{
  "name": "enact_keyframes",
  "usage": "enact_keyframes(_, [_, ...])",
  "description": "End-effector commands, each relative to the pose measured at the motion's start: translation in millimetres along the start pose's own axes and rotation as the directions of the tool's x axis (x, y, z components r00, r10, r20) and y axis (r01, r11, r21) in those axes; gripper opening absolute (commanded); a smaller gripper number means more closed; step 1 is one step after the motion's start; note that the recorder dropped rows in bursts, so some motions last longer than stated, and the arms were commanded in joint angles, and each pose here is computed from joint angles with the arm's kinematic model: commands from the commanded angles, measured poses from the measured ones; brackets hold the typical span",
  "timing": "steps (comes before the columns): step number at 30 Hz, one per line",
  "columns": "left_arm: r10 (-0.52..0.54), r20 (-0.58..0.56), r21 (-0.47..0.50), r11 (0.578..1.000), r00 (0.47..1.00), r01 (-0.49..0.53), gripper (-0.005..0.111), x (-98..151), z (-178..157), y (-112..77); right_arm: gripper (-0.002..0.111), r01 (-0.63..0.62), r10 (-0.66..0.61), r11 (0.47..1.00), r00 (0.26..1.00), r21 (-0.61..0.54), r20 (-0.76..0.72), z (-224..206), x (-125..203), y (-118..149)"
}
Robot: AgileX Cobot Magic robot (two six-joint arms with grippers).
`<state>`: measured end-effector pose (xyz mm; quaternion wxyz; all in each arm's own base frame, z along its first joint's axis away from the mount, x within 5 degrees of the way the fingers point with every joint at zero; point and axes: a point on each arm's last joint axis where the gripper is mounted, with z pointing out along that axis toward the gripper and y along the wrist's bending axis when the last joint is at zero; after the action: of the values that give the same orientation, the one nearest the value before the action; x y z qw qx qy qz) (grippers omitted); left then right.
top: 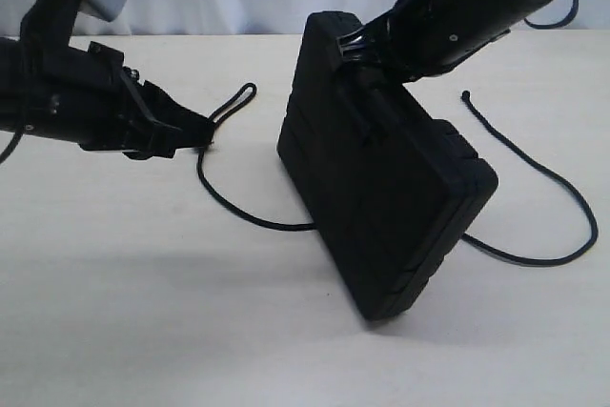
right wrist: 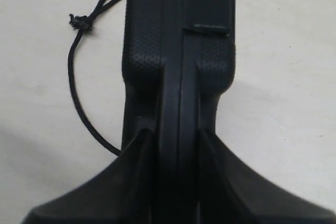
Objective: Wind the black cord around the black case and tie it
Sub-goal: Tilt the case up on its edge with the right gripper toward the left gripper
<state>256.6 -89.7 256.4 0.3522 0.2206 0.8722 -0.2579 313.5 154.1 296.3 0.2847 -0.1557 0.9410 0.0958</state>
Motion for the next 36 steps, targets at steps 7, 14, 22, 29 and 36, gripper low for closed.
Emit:
enact_keyframes(7, [-0.084,-0.039,0.031,0.996,0.996,0.086,0.035,11.4,36.8,17.5,0.004,0.188,-0.233,0.925,0.967,0.331,0.101,-22.1,-17.2,12.7])
enact_keyframes(14, [-0.032,0.070,0.097,0.995,0.997,0.025,0.035,3.3,42.2,15.4,0.004,0.149,-0.170,0.947,0.984,0.283,0.049,-7.4,-11.8,16.6])
enact_keyframes(22, [-0.065,0.024,0.167,0.984,0.998,0.060,0.035,13.4,59.8,19.3,0.005,0.011,-0.013,0.996,1.000,0.084,0.027,29.4,-7.0,35.8])
enact_keyframes(29, [0.157,0.086,0.267,0.948,0.984,-0.174,0.035,18.8,114.7,-5.8,0.005,-0.035,0.034,0.999,0.999,0.038,0.035,29.6,-7.4,39.9])
enact_keyframes(36, [0.203,0.108,0.292,0.929,0.973,-0.226,0.035,2.8,139.6,-12.7,0.005,-0.035,0.034,0.999,0.999,0.039,0.033,28.9,-7.3,39.7])
